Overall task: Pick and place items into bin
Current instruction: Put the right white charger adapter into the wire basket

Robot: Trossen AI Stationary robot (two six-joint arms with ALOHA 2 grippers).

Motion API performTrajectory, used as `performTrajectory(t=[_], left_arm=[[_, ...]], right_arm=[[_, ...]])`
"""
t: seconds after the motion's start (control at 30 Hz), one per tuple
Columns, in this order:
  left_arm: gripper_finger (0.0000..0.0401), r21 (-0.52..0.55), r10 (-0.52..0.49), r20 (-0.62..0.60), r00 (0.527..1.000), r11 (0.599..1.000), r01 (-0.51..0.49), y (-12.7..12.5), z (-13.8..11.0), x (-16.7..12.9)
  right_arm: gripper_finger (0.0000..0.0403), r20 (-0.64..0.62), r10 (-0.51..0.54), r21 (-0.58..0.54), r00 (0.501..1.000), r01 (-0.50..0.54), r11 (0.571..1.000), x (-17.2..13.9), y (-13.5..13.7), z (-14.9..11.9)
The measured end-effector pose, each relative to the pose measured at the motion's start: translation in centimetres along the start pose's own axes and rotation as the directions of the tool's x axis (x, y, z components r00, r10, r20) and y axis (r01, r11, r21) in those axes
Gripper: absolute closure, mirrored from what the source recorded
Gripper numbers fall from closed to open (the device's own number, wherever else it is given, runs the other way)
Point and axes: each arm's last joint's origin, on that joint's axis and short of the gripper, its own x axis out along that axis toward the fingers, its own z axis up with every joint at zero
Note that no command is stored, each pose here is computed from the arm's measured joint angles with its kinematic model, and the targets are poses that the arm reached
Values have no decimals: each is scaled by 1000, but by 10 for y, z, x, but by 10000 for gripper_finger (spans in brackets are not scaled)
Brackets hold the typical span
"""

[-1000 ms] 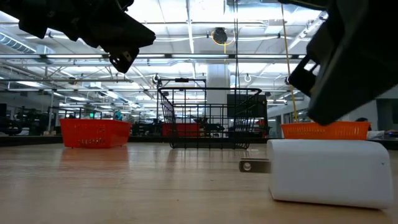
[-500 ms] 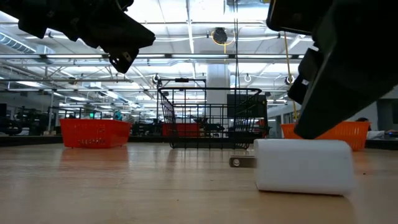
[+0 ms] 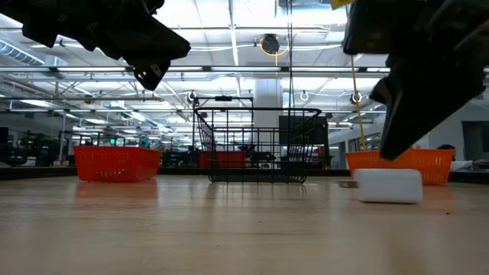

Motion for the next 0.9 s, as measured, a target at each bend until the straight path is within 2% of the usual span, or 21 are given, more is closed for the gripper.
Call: performTrajectory(t=[0.1, 0.23, 0.3, 0.43, 0.67, 0.77, 0.9], left_arm=[[370, 2, 0, -1, 1000, 1000, 0, 0, 0, 0], [370, 5, 1, -1, 1000, 1000, -1, 0, 0, 0], [370, 4, 1, -1, 1000, 1000, -1, 0, 0, 0], [370, 8, 1, -2, 1000, 1000, -1, 0, 0, 0], [370, 9, 7, -21, 1000, 1000, -7, 1, -2, 0], [370, 3, 7, -21, 1000, 1000, -7, 1, -2, 0], [370, 2, 7, -21, 1000, 1000, -7, 1, -2, 0]], right_arm=[[403, 13, 11, -18, 1000, -11, 1000, -13, -3, 4], [400, 53, 33, 39, 998, -35, 999, -25, -10, 13], [385, 54, 63, 45, 997, -65, 997, -31, -12, 17], [323, -5, 91, 0, 996, -91, 996, -30, -16, 17], [174, -52, 111, -28, 992, -113, 993, -19, -20, 20], [128, -34, 120, 35, 992, -119, 992, -19, -22, 24], [92, -19, 152, 142, 988, -148, 979, -24, -24, 29]])
